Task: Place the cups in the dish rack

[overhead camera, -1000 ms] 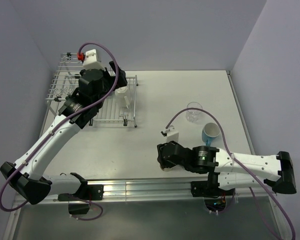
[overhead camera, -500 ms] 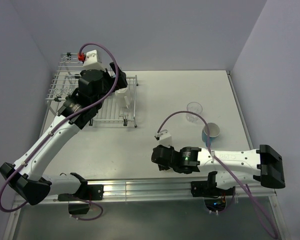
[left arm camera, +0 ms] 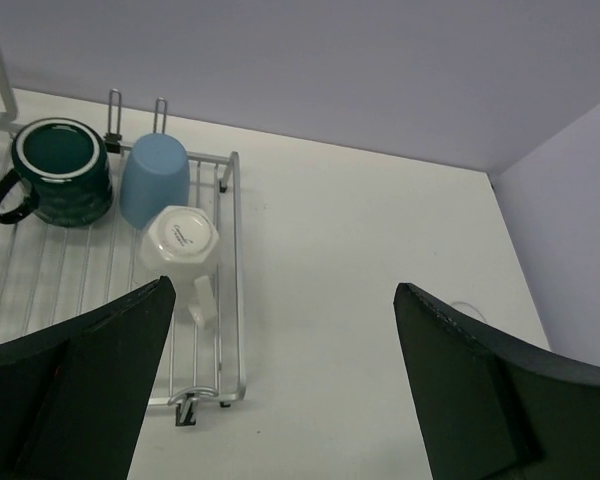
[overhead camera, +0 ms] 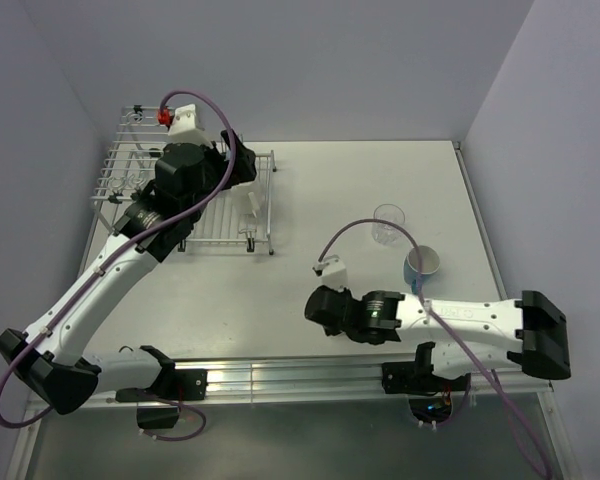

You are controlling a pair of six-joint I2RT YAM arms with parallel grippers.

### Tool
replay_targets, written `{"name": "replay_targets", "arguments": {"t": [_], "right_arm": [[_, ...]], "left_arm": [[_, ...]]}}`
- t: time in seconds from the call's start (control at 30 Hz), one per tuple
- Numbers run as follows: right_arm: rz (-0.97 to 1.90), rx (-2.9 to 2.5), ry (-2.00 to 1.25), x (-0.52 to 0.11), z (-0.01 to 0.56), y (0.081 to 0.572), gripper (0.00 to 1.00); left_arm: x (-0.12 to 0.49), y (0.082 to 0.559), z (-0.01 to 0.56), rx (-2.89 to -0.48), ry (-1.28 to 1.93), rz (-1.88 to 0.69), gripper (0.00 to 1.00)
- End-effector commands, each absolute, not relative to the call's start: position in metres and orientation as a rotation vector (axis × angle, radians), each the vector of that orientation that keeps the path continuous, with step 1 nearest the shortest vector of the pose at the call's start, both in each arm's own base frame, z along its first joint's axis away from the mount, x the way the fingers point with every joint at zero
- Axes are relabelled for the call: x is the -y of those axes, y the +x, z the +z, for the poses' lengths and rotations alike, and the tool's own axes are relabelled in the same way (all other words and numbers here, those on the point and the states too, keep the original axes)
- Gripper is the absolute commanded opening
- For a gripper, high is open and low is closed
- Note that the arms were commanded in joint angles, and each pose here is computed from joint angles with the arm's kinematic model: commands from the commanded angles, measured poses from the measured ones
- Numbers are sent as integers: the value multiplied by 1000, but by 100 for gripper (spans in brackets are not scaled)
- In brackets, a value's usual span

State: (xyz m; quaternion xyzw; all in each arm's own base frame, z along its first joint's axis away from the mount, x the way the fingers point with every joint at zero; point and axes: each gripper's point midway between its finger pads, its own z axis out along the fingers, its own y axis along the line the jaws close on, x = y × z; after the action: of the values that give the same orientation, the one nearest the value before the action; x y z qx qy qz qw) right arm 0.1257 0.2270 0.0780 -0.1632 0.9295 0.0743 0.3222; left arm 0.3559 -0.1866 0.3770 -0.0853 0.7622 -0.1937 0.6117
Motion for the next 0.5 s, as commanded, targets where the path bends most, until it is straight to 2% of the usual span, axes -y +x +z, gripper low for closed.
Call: {"name": "replay_targets", "arguments": {"t": [0.0, 0.13, 0.2, 0.3, 0.47], "right_arm": [[393, -2264, -265, -232, 157, 154, 0], [638, -2062, -72, -209, 234, 192, 0], [794, -1945, -40, -204, 273, 195, 0], [854, -1852, 35, -188, 303, 208, 0], [1041, -1748, 5, -205, 335, 213, 0]], "left_arm": [[199, 342, 390, -1733, -157, -574, 99], [217, 332, 384, -1751, -93, -742, 99], [231, 321, 391, -1734, -20, -887, 99], [245, 312, 389, -1732, 30, -1047, 99], [279, 287, 390, -1708, 179, -1340, 99]]}}
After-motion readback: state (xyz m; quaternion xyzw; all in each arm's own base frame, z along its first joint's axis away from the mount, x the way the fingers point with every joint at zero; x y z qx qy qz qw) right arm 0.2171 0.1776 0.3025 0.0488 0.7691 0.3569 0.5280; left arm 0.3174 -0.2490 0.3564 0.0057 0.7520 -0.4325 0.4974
